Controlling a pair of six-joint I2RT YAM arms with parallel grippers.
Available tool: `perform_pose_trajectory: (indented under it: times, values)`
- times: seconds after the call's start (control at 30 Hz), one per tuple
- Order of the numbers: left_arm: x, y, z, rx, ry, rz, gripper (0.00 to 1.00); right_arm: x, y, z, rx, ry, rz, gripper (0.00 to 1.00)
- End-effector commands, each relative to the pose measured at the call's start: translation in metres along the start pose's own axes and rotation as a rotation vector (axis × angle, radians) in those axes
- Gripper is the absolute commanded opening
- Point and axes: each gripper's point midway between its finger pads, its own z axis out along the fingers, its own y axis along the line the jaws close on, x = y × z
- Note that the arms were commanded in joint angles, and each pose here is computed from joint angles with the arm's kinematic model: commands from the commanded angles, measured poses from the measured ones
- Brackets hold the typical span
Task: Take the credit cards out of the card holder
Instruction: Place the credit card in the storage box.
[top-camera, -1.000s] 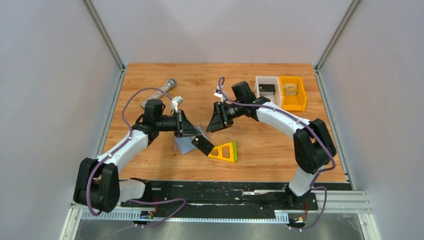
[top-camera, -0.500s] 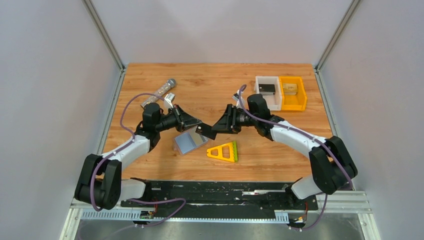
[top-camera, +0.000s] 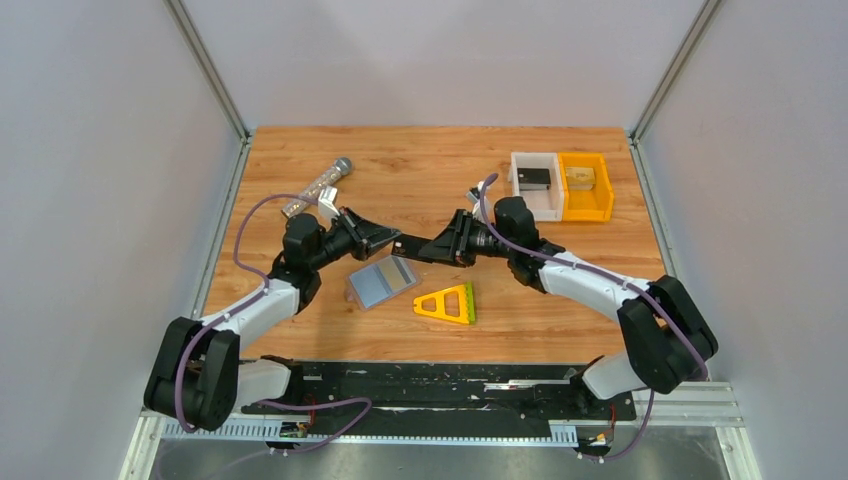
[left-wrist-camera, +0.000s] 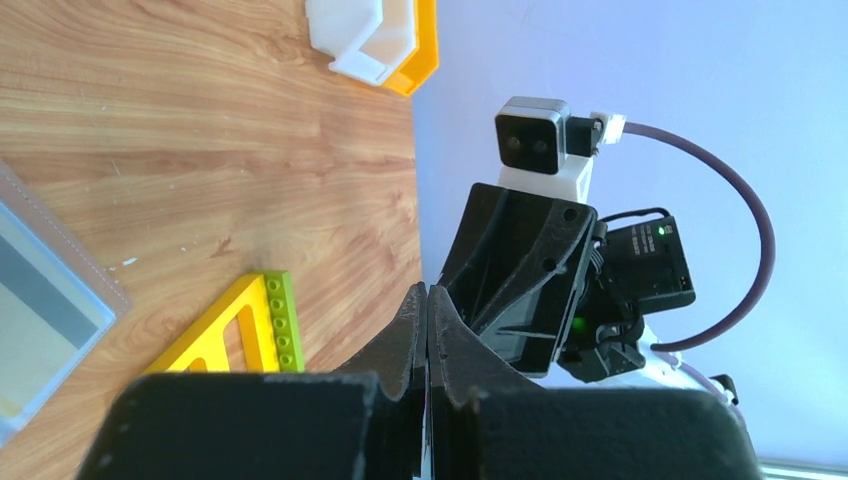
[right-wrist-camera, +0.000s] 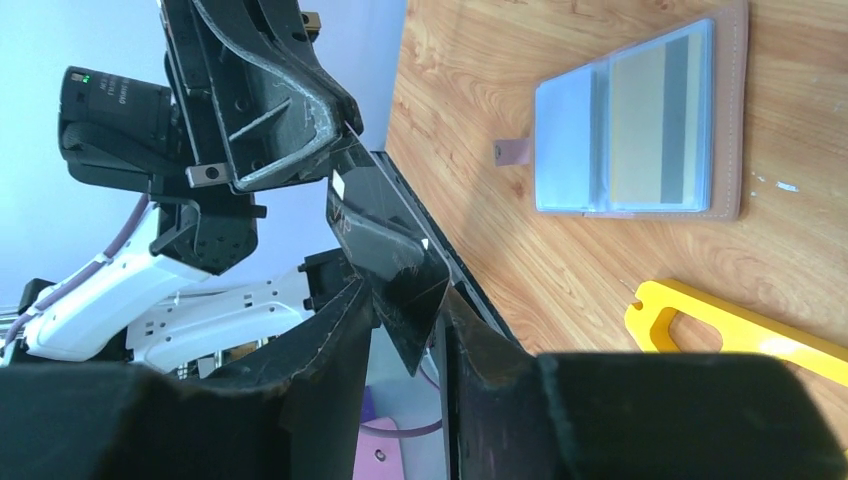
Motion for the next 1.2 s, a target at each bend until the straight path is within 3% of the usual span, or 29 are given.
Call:
perform_pose_trajectory:
  times: [0.0,0.37,0.5,0.57,0.6,0.67,0.73,0.8,0.93,1.07,1.17]
  values:
    - [-0.007,-0.011,-0.005,0.035,-0.071,0.021,0.0,-0.011,0.026,-0.005,-0.069,-0.07,-0.017,0.32]
    - [-0.008,0.005,-0.013,-0.022,-0.125,-0.031,0.0,-0.007,0.028,-0.009,-0.099,-0.079,0.0,0.17]
    - [-0.008,0.006,-0.015,-0.028,-0.136,-0.028,0.0,-0.005,0.028,-0.011,-0.122,-0.081,-0.003,0.01]
    - [-0.008,0.007,-0.015,-0.033,-0.133,-0.021,0.03,-0.004,0.034,-0.012,-0.148,-0.081,-0.027,0.0]
    - [-0.007,0.008,-0.015,-0.035,-0.128,-0.017,0.07,-0.005,0.036,-0.013,-0.156,-0.082,-0.042,0.0]
    - [-0.006,0.011,-0.015,-0.058,-0.121,-0.005,0.33,-0.009,0.039,-0.015,-0.144,-0.085,-0.076,0.0]
    - [-0.004,0.014,-0.017,-0.084,-0.112,0.013,0.52,-0.014,0.038,-0.019,-0.118,-0.087,-0.116,0.0]
    - [-0.002,0.015,-0.021,-0.107,-0.105,0.042,0.63,-0.022,0.036,-0.025,-0.097,-0.084,-0.15,0.0]
    - [0.002,0.017,-0.027,-0.167,-0.065,0.106,0.76,-0.041,0.028,-0.045,-0.067,-0.087,-0.197,0.0]
    - [0.009,0.016,-0.031,-0.202,0.014,0.216,0.97,-0.075,0.016,-0.075,0.001,-0.129,-0.267,0.0]
    - [0.015,0.015,-0.035,-0.214,0.066,0.263,1.0,-0.104,0.002,-0.101,0.089,-0.164,-0.305,0.0]
